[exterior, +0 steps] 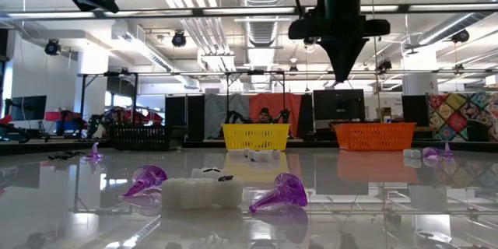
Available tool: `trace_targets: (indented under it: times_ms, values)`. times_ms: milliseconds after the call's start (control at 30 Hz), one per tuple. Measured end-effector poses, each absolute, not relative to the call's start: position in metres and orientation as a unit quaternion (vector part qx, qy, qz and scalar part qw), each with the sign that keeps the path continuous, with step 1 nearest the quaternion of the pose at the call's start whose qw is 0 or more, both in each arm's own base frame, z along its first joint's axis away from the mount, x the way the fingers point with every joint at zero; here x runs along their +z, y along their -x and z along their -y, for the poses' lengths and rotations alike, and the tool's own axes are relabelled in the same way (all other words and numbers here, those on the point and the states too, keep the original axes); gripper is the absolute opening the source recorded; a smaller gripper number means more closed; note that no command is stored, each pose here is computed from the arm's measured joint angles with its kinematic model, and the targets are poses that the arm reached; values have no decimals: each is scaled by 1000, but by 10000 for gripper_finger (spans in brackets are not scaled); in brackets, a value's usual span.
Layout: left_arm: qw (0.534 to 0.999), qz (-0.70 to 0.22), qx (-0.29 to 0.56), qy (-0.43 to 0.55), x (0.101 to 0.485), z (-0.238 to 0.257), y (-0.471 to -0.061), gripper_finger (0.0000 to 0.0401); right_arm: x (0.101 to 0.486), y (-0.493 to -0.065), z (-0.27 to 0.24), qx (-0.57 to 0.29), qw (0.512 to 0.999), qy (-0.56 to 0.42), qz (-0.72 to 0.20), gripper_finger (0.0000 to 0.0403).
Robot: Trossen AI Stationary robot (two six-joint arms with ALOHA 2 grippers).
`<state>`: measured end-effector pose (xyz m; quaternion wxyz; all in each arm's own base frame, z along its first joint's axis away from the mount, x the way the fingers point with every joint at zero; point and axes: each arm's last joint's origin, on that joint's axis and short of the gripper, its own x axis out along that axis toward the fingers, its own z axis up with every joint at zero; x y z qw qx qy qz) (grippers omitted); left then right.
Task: Sort Halloween decoration
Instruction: Put the purple witch hat toy into the orange basket
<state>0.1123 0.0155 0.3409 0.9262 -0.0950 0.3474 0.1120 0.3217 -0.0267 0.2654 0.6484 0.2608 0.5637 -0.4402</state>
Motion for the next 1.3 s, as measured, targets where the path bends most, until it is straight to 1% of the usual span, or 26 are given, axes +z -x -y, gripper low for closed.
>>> trace_targets:
  times_ms: [267,533,767,867,1000,1300]
  values:
    - [919,-336,184,91,342,-19,-111,113,267,-306,87,-442,635,-244,-585,9]
    - [915,-332,212,85,342,-21,-110,113,250,-281,138,-448,597,-241,-621,9]
    - [907,-321,255,96,342,-23,-109,113,232,-262,173,-420,601,-261,-628,9]
    - [902,-321,270,102,341,-24,-108,113,225,-254,184,-406,602,-279,-628,9]
    - [896,-324,284,106,340,-24,-107,113,219,-247,190,-397,597,-278,-639,9]
    - [891,-319,306,104,340,-25,-107,113,217,-246,196,-380,619,-252,-640,9]
